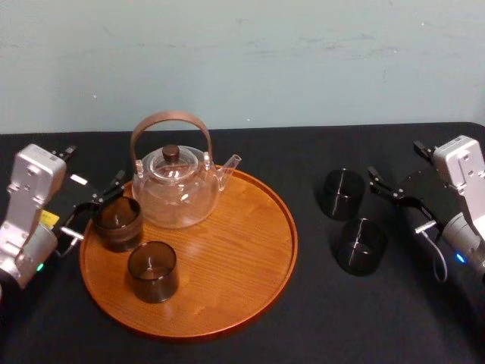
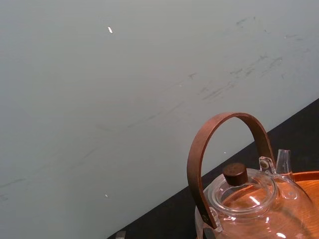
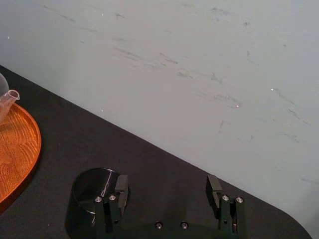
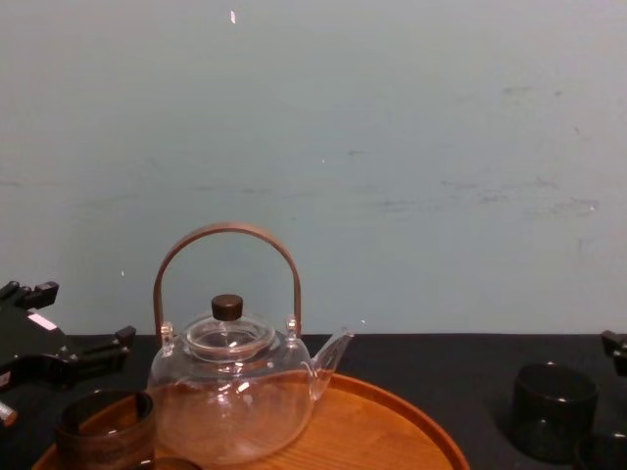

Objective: Pick up the glass from the table and place it on the tray.

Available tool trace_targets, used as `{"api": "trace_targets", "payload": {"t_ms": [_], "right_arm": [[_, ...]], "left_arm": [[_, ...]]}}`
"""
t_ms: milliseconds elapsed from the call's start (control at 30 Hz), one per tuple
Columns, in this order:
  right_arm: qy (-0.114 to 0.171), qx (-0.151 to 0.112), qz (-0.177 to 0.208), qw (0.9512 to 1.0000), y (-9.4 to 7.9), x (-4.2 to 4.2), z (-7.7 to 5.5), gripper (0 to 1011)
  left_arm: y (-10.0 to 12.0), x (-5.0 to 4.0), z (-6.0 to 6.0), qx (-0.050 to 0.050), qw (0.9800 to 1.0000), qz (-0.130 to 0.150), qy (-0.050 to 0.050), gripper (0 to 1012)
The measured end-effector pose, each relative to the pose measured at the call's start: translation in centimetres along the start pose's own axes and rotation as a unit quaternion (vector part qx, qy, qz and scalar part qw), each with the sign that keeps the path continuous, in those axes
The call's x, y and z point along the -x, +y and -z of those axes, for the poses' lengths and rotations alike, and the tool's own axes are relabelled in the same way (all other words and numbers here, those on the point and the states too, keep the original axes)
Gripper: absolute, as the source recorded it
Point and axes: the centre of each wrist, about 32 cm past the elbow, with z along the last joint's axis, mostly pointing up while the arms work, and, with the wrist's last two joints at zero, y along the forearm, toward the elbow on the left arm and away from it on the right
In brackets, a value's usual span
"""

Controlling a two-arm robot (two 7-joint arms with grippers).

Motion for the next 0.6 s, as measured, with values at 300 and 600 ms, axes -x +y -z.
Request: {"api": "trace_targets", "payload": {"t_ms": [300,600], "right_arm": [[0.0,0.0,0.0,1.0,0.0,0.0,0.0,1003],[0.0,0.0,0.0,1.0,0.0,0.0,0.0,1002]], "left_arm": [[0.0,0.0,0.0,0.0,1.0,0.0,0.0,1002],[0.0,0.0,0.0,0.0,1.0,0.0,0.0,1002]]}}
